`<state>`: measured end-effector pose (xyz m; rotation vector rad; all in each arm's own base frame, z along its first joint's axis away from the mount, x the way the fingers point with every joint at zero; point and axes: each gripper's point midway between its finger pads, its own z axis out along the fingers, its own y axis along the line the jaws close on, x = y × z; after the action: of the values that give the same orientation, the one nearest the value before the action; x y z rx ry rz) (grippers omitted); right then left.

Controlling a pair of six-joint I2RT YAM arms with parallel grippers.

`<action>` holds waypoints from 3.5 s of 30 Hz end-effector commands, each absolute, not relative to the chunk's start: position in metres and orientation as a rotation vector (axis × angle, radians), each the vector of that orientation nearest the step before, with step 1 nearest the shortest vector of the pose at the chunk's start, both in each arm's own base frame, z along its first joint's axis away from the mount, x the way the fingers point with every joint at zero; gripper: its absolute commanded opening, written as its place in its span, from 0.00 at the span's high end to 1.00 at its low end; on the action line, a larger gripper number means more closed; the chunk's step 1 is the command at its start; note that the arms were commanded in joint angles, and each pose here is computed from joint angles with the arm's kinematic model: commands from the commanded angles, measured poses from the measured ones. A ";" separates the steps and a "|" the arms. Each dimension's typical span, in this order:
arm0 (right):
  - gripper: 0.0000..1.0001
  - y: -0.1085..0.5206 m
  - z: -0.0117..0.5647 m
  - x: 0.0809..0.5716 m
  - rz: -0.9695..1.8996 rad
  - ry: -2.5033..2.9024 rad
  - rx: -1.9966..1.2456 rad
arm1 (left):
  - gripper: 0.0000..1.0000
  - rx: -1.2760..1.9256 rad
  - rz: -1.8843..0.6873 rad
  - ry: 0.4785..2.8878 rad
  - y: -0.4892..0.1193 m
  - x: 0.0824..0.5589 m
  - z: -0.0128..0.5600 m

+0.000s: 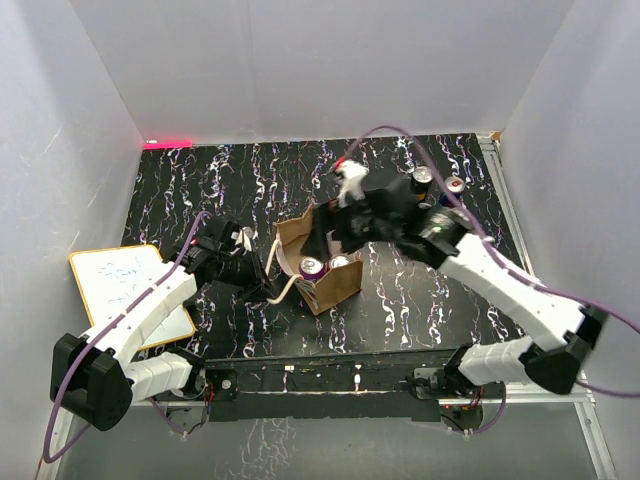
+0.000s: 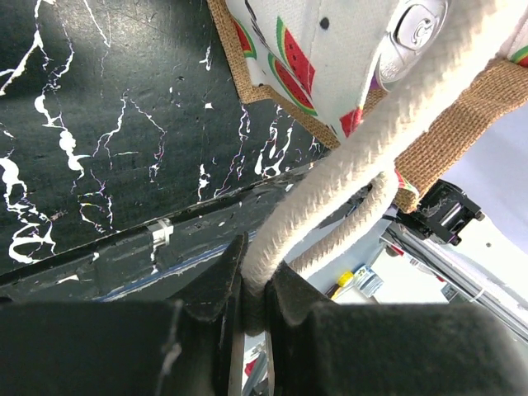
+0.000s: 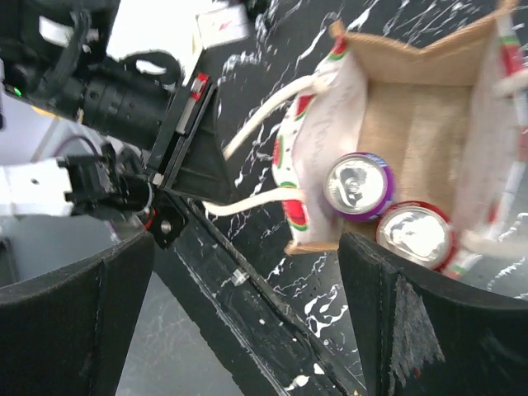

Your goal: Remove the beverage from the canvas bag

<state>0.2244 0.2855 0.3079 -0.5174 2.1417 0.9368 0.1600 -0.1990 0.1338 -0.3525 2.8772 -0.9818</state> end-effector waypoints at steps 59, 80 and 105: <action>0.71 0.350 0.152 0.266 0.269 2.512 -0.858 | 1.00 -0.324 -0.962 2.909 -0.198 0.159 0.134; 0.92 0.308 0.346 0.294 0.568 2.188 -0.393 | 1.00 -0.289 -0.926 2.916 -0.191 0.152 0.132; 0.92 0.130 0.236 0.227 0.168 2.332 0.369 | 1.00 -0.211 -0.883 2.929 -0.190 0.160 0.139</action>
<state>0.2015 0.1283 0.2419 0.0970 2.3957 0.1748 0.1610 -0.1917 0.1326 -0.2536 2.9109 -0.8973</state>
